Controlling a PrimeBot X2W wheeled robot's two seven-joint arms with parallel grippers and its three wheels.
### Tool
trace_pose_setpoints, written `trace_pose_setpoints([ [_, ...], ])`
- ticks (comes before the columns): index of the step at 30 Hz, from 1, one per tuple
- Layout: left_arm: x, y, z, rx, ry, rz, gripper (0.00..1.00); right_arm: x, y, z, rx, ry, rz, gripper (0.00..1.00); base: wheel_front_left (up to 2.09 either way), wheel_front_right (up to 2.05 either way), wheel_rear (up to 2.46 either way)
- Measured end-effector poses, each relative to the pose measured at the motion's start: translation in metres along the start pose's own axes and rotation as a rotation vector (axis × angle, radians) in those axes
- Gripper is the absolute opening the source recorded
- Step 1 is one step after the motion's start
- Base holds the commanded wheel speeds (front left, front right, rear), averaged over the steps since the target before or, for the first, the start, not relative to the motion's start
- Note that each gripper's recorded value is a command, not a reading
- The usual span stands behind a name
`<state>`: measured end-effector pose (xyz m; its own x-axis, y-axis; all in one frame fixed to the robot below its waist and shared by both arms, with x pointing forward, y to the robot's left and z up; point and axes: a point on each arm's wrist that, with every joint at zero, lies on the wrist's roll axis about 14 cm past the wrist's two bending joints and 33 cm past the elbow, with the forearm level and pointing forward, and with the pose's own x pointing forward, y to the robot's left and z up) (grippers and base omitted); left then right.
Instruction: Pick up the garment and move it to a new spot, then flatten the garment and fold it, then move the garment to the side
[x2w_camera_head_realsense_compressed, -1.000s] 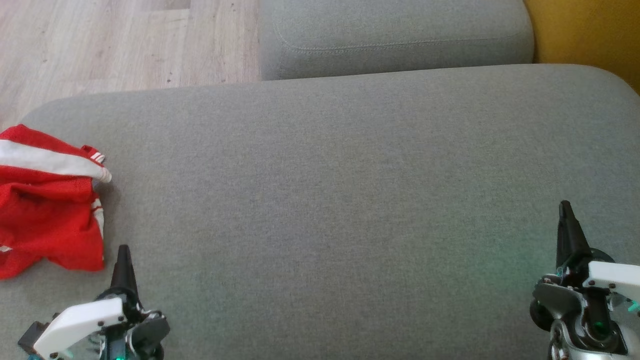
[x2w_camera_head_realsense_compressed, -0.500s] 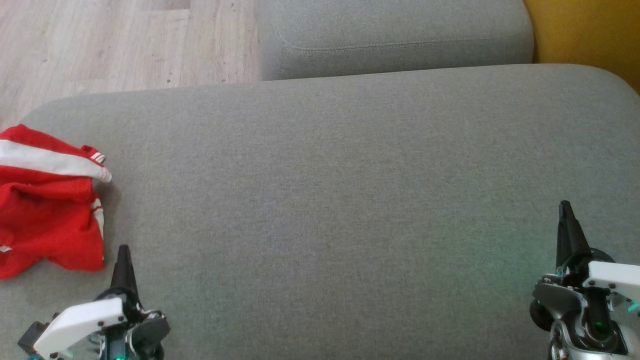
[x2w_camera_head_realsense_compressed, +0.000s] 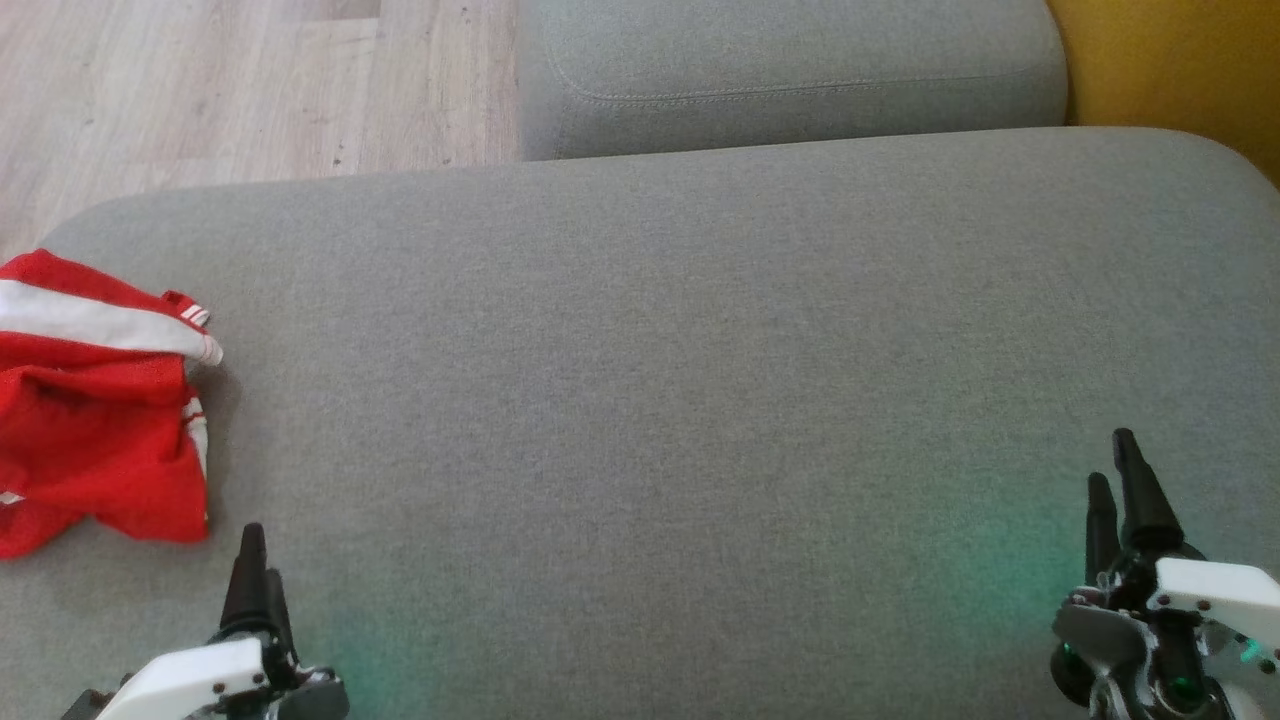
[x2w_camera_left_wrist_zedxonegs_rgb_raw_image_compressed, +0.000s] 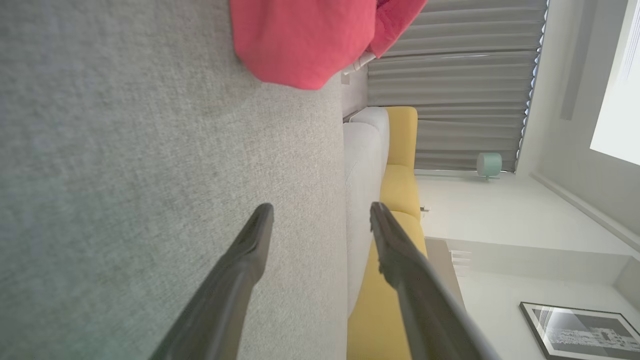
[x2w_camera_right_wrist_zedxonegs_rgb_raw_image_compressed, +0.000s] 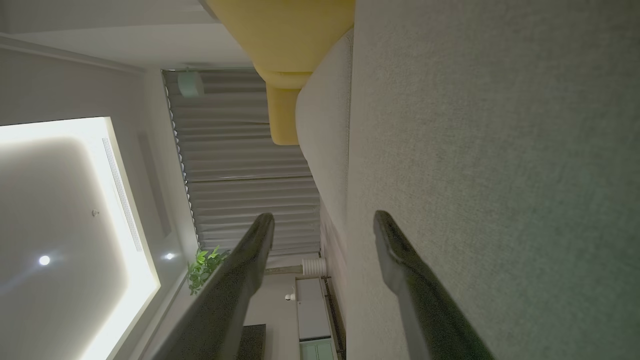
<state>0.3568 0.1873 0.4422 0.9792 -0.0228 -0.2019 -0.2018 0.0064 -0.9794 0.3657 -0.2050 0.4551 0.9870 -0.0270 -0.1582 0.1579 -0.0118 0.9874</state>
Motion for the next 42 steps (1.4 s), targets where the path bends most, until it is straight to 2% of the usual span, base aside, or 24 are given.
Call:
trace_pose_setpoints([
  [13, 0.003, 0.001, 0.0, 0.165, -0.006, 0.013, 1.0, 0.005, 0.001, -0.011, -0.098, 0.015, -0.005, 1.0, 0.0, 0.0, 0.0],
  [42, 0.014, 0.002, -0.01, 0.628, 0.032, 0.032, 1.0, 0.014, 0.0, -0.021, -0.508, 0.037, -0.008, 1.0, 0.0, 0.0, 0.0],
])
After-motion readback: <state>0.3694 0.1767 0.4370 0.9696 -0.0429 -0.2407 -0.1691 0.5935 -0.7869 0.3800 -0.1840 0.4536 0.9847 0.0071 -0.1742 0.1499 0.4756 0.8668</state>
